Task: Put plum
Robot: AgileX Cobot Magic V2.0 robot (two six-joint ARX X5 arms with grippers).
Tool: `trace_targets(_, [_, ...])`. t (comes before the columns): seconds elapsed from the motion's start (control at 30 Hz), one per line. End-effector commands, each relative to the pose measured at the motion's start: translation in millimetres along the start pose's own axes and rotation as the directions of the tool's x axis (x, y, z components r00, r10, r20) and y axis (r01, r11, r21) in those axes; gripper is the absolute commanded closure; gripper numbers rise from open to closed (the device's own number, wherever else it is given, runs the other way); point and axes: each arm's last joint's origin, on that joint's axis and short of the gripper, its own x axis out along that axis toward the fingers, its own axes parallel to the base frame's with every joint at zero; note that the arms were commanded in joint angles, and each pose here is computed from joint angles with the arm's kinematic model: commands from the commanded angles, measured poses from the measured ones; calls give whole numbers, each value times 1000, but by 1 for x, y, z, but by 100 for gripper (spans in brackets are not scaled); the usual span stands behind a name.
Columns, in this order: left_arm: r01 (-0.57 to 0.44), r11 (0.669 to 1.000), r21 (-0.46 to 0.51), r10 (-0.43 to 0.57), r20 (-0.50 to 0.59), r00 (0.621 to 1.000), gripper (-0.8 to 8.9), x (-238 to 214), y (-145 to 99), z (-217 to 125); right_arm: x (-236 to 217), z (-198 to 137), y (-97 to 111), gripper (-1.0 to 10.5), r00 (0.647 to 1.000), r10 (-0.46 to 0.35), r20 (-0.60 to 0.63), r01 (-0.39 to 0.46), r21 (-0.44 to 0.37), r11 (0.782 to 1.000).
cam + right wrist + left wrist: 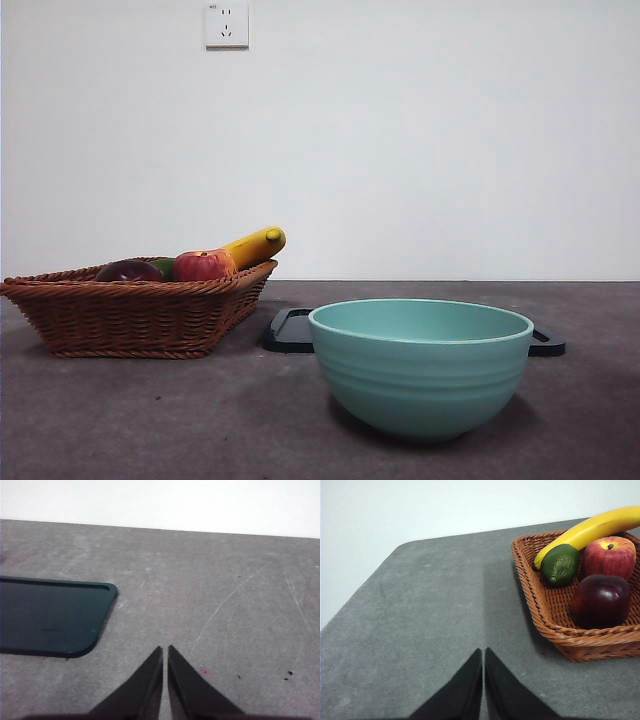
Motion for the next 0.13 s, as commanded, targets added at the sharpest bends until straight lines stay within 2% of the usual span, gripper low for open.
trace_targets(0.03, [-1, 1000, -4, 1, -26, 1000, 807, 2, -1, -7, 0, 0, 0, 939, 1000, -4, 9, 4, -4, 1000])
trace_targets(0.13, [-1, 1000, -4, 1, -26, 1000, 807, 2, -1, -7, 0, 0, 0, 939, 1000, -5, 9, 5, -4, 1000])
